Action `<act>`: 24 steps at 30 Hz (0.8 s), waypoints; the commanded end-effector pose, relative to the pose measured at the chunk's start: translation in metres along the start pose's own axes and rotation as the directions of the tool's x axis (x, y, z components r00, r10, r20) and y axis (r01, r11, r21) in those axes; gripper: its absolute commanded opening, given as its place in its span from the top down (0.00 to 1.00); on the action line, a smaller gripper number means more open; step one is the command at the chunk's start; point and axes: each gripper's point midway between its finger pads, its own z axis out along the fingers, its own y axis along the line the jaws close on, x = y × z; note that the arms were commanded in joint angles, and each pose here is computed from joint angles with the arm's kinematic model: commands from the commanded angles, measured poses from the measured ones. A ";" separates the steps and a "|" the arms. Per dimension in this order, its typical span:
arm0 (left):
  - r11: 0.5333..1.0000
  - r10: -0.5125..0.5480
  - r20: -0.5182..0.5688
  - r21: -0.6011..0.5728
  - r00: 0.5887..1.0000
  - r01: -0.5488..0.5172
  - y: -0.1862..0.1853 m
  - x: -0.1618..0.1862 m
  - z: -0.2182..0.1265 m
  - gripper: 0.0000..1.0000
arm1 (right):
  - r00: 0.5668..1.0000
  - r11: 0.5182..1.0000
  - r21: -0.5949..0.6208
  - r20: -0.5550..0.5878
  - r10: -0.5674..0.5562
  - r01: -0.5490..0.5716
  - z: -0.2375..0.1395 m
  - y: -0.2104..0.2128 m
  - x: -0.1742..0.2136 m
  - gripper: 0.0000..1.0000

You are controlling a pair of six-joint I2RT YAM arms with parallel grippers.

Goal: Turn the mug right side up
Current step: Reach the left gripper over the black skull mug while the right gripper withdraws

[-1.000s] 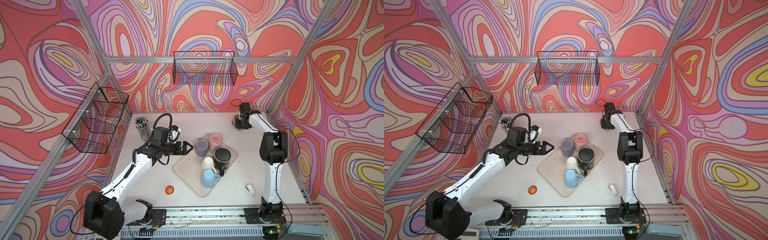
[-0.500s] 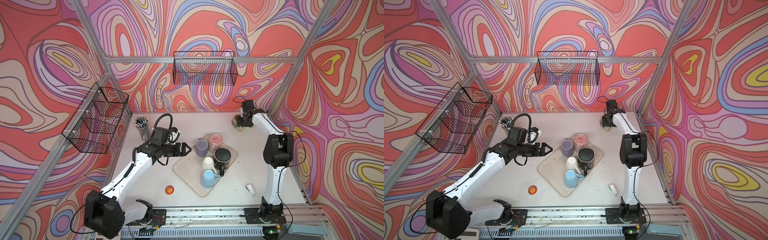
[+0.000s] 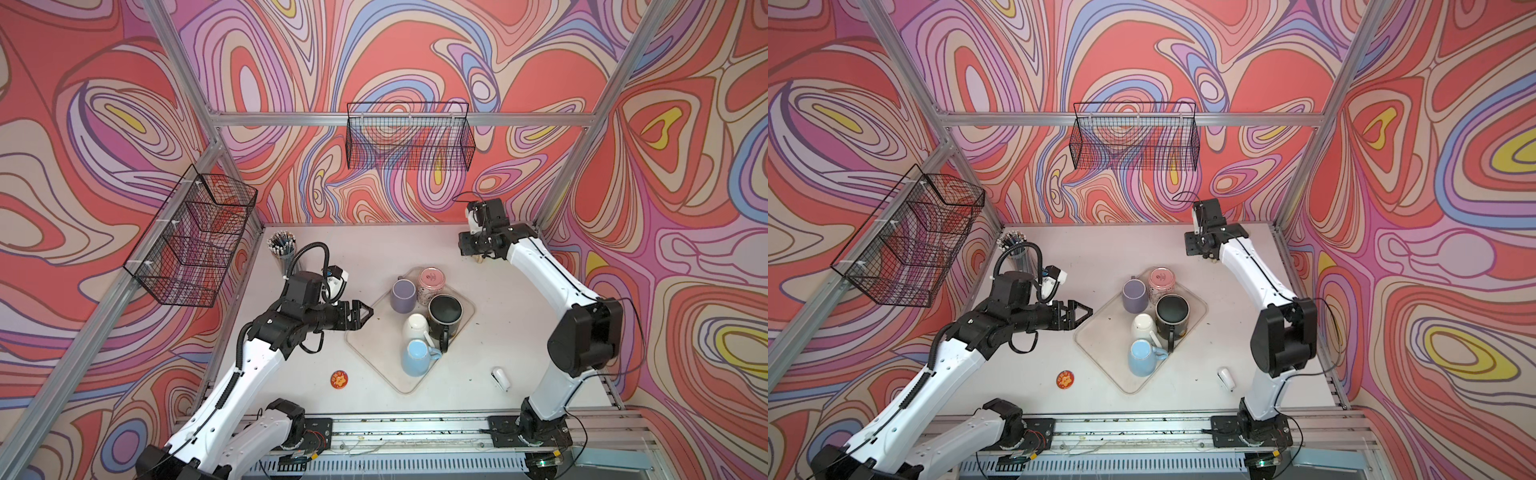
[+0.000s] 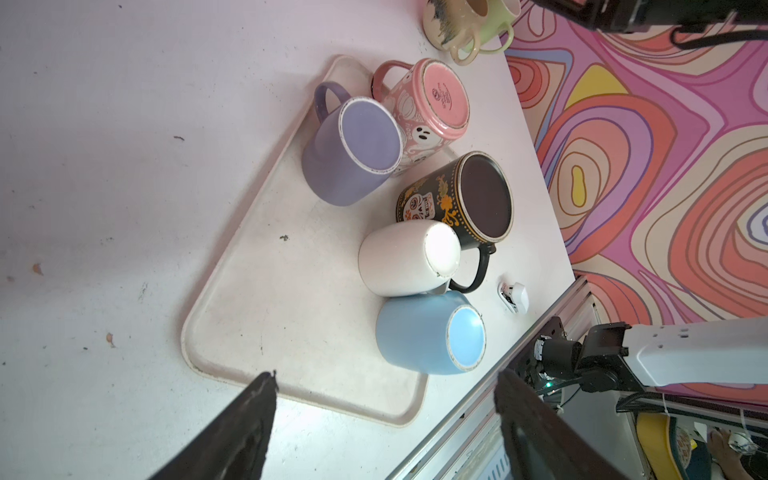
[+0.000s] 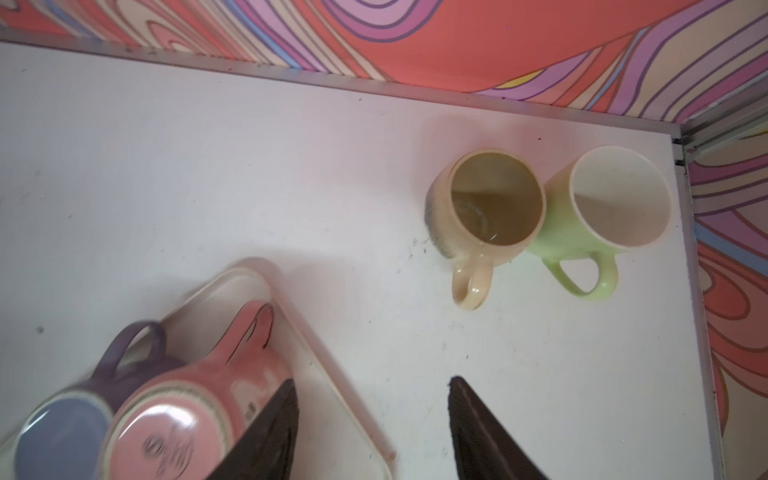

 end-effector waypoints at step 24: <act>0.992 0.048 0.066 -0.122 0.997 -0.040 0.005 0.040 -0.010 0.18 | 0.989 0.981 -0.158 -0.110 0.096 -0.113 -0.103 0.065 0.167 0.46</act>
